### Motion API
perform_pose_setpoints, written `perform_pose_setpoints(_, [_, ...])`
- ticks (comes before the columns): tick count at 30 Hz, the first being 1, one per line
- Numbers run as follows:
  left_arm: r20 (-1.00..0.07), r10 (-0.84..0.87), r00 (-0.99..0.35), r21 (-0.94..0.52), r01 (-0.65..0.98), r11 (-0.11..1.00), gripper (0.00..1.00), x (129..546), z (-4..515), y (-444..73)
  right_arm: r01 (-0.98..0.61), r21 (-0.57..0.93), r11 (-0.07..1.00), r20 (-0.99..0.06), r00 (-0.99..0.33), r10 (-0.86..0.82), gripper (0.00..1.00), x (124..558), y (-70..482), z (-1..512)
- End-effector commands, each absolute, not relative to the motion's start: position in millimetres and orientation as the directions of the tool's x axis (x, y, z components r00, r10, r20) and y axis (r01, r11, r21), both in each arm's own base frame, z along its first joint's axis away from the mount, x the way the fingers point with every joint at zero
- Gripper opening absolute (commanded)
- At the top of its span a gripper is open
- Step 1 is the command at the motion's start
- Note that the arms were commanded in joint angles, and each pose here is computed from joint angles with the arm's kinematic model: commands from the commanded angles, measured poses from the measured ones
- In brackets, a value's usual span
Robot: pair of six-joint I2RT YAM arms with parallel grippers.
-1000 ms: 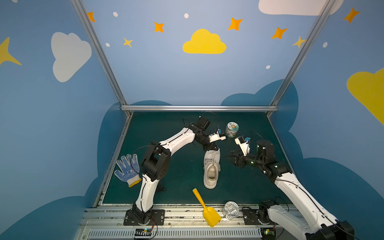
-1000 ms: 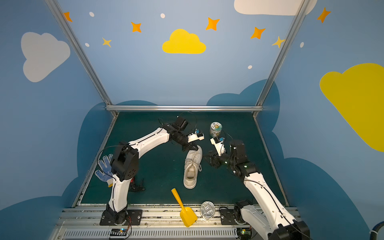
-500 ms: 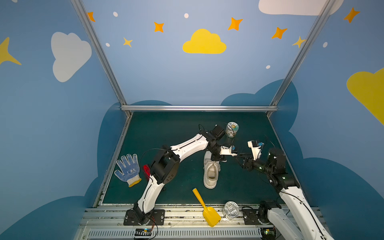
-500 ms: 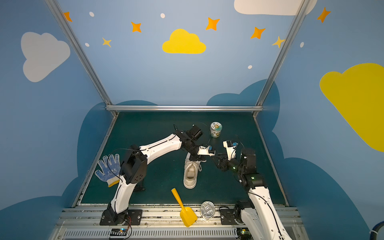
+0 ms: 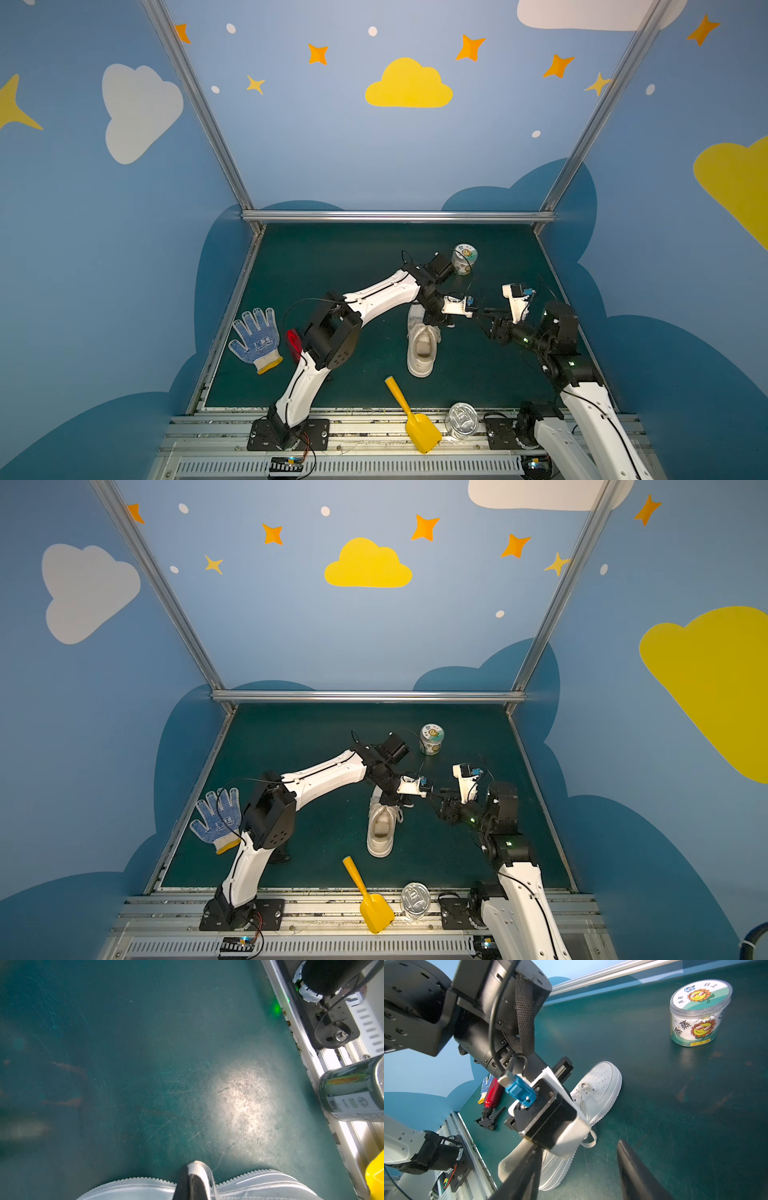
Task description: Tie the shoes
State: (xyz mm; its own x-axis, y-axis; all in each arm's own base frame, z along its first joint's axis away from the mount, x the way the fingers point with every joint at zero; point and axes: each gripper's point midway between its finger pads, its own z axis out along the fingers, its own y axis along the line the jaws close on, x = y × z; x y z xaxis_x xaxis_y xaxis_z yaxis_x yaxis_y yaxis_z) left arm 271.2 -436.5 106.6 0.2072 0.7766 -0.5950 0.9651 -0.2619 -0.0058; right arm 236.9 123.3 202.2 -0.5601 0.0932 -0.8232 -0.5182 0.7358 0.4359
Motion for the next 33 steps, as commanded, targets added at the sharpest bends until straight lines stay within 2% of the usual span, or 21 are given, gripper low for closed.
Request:
perform_pose_setpoints(1, [-0.587,0.778,0.224,-0.036,0.953,-0.302,0.03,261,103,-439,-0.471,0.431,0.77,-0.828,-0.546,0.129,0.57,238,112,202])
perform_pose_setpoints(6, [-0.573,0.787,0.227,-0.045,0.951,-0.306,0.04,260,96,-439,-0.462,0.418,0.782,-0.839,-0.526,0.138,0.58,235,107,204])
perform_pose_setpoints(14, [-0.586,0.781,0.218,-0.036,0.955,-0.294,0.3,262,98,-442,-0.496,0.398,0.772,-0.852,-0.513,0.11,0.59,227,109,205])
perform_pose_setpoints(16, [-0.591,0.775,0.221,-0.026,0.956,-0.293,0.37,263,101,-444,-0.493,0.418,0.763,-0.854,-0.499,0.146,0.59,227,110,209])
perform_pose_setpoints(21, [-0.609,0.758,0.231,0.01,0.959,-0.285,0.48,267,113,-448,-0.527,0.363,0.768,-0.915,-0.357,0.188,0.61,225,107,217])
perform_pose_setpoints(27, [-0.609,0.764,0.214,0.079,0.975,-0.21,0.58,288,130,-445,-0.523,0.361,0.772,-0.918,-0.347,0.194,0.65,220,106,218])
perform_pose_setpoints(33, [-0.655,0.748,0.102,0.099,0.994,-0.049,0.67,322,162,-433,-0.529,0.353,0.771,-0.922,-0.338,0.191,0.65,223,106,223])
